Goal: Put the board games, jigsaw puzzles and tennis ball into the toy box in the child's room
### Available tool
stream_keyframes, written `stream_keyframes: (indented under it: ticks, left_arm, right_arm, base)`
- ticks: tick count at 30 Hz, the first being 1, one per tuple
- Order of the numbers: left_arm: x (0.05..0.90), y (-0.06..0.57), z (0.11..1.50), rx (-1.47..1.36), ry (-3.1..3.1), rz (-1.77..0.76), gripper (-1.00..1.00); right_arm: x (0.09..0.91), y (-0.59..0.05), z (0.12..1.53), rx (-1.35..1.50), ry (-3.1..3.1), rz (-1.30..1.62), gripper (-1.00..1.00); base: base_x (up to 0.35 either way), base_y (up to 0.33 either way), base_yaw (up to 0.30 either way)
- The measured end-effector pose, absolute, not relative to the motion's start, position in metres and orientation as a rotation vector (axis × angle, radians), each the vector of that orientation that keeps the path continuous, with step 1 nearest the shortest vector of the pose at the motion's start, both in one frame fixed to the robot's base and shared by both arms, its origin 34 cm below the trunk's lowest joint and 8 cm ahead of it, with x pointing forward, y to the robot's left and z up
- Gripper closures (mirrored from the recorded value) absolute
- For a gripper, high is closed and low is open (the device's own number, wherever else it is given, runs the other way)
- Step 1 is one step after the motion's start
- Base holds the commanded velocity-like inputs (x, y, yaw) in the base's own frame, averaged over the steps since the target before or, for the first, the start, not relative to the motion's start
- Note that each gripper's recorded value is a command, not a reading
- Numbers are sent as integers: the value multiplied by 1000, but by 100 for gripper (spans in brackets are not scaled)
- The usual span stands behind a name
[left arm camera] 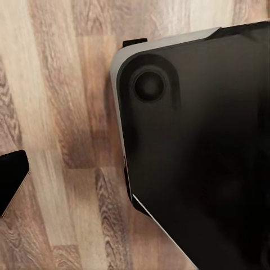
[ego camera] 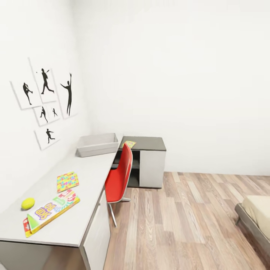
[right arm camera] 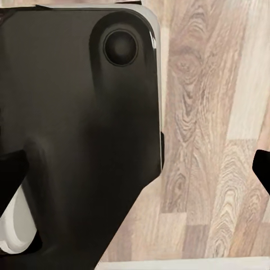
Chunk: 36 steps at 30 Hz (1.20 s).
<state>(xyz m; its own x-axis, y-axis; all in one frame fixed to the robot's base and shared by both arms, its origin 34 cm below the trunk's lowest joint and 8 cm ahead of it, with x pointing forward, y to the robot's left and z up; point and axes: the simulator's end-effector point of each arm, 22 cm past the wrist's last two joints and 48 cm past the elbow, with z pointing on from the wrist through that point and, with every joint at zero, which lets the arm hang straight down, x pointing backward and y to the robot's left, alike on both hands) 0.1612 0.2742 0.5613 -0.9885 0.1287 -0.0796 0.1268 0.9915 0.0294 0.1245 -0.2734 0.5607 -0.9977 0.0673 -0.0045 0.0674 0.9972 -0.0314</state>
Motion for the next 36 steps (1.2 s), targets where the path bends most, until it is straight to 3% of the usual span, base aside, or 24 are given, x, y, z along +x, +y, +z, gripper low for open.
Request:
stream_keyframes:
  ticks: [36]
  left_arm:
    - [161, 273, 598, 195, 3004, 32, -100]
  right_arm:
    - [119, -274, 596, 104, 3111, -50, -100]
  base:
    - [0, 0, -280]
